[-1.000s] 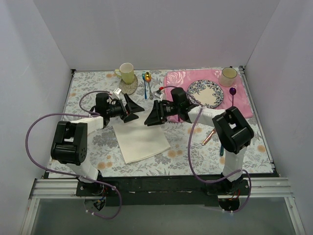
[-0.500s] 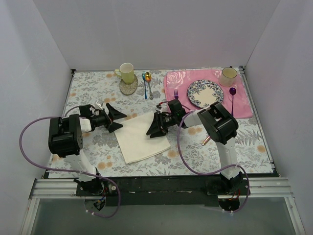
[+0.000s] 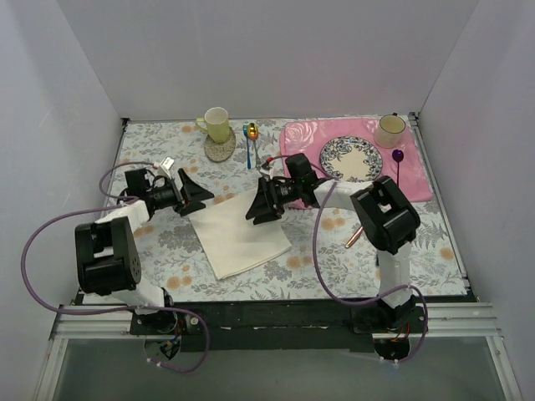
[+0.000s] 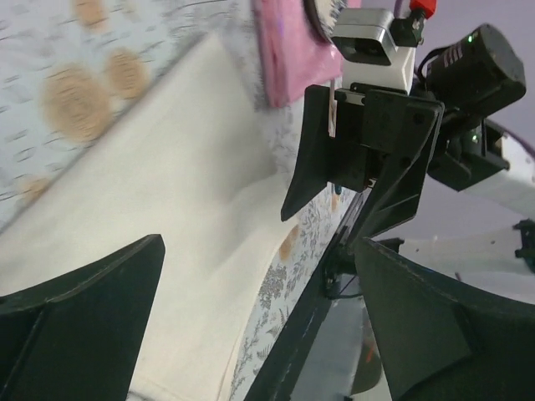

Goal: Fold the napkin into a case and place the utensils inside
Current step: Smooth out the square-folded napkin at the center of the board, then pick up the top corner of the square folded napkin from the center of the board.

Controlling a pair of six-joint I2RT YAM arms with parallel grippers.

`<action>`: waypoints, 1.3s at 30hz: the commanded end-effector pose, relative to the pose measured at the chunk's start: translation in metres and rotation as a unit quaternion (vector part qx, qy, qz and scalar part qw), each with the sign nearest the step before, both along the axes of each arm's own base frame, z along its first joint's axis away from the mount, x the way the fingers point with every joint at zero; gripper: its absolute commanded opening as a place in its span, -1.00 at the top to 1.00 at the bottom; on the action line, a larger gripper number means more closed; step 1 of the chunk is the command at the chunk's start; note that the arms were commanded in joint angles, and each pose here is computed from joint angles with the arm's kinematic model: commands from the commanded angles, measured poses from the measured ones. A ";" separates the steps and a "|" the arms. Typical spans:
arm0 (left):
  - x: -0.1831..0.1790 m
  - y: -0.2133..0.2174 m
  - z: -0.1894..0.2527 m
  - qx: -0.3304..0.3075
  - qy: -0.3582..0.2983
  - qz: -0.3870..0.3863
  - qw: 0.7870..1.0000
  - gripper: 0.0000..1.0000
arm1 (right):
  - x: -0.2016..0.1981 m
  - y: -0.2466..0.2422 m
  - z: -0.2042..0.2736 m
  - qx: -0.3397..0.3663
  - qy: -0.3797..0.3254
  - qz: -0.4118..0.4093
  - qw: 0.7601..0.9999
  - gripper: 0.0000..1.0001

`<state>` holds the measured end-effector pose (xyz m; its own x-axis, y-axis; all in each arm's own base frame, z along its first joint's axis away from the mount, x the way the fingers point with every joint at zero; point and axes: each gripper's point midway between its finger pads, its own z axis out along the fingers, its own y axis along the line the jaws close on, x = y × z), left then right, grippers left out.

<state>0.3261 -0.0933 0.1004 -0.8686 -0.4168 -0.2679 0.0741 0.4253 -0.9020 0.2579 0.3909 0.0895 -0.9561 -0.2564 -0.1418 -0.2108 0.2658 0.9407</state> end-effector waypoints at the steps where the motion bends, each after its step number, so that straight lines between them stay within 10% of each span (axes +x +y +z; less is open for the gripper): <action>1: -0.019 -0.040 0.052 0.017 -0.077 -0.068 0.995 -0.96 | -0.036 -0.005 0.062 0.050 -0.028 0.040 0.998 -0.48; 19: -0.048 -0.049 -0.057 0.062 0.091 -0.039 0.993 -0.96 | -0.050 -0.059 -0.064 -0.074 0.064 0.026 0.995 -0.48; 25: -0.058 -0.052 -0.029 0.064 0.027 -0.088 0.994 -0.96 | -0.026 -0.053 -0.051 -0.075 -0.017 0.065 0.995 -0.25; 29: -0.055 -0.048 0.019 0.121 -0.130 -0.137 0.975 -0.96 | -0.024 -0.045 0.000 -0.030 -0.087 0.104 0.990 0.12; 36: -0.093 -0.039 0.043 0.304 -0.407 -0.344 0.790 -0.95 | -0.004 -0.042 0.034 -0.040 -0.190 0.091 0.977 0.42; 39: -0.129 -0.044 0.029 0.313 -0.464 -0.431 0.708 -0.38 | 0.001 -0.039 0.016 -0.066 -0.192 0.088 0.975 0.53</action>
